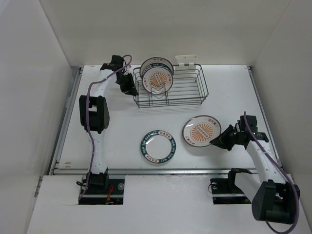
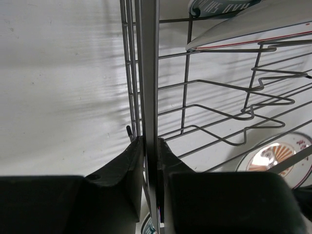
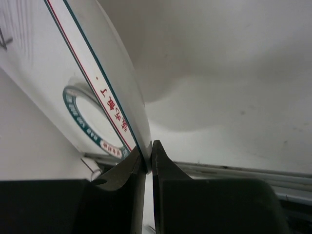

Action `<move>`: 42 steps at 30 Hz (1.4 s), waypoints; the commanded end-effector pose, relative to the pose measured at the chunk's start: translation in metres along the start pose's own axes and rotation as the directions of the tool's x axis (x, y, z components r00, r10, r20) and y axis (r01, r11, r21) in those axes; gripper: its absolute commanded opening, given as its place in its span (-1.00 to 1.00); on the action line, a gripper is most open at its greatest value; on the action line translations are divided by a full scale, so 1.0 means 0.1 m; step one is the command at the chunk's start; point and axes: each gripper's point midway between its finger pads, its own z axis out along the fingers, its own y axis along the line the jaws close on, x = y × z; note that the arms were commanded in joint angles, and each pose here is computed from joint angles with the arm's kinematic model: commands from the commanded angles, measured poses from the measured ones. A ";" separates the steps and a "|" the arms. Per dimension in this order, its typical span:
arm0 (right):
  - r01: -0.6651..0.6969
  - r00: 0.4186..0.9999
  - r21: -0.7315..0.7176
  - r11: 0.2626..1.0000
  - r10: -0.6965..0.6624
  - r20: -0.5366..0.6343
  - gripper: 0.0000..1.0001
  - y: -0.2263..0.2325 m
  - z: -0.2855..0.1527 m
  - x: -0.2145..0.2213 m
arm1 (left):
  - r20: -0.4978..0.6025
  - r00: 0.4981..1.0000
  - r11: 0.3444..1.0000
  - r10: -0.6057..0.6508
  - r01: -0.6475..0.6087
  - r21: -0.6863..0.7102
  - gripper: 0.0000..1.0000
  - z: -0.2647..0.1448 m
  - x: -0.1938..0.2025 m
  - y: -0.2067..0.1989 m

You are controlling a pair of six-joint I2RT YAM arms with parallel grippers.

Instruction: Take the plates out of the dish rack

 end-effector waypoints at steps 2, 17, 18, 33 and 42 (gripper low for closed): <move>-0.094 0.987 -0.069 0.993 0.102 0.127 -1.00 -0.05 0.13 -0.39 | 0.024 1.000 0.999 -0.014 0.013 0.036 -1.00 -0.26 -0.11 -0.05; -0.243 0.967 0.130 0.961 0.230 0.108 -0.33 -0.75 0.49 -0.31 | 0.001 0.998 0.997 0.069 -0.069 -0.042 -1.00 -0.23 -0.08 0.04; -0.258 0.963 0.136 0.956 0.243 0.119 -0.33 -0.76 0.48 -0.31 | 0.009 0.997 0.996 0.082 -0.081 -0.040 -1.00 -0.25 -0.10 0.02; 0.020 0.891 0.061 0.998 -0.046 0.453 1.00 0.21 -0.64 -0.83 | 0.139 0.915 0.917 0.378 -0.349 -0.195 0.30 -0.68 -0.22 -0.30; 0.372 0.823 0.078 0.925 -0.367 0.433 1.00 1.10 -0.66 -1.05 | 0.249 0.575 0.625 0.779 -0.689 -0.366 0.49 -0.89 -0.55 -1.00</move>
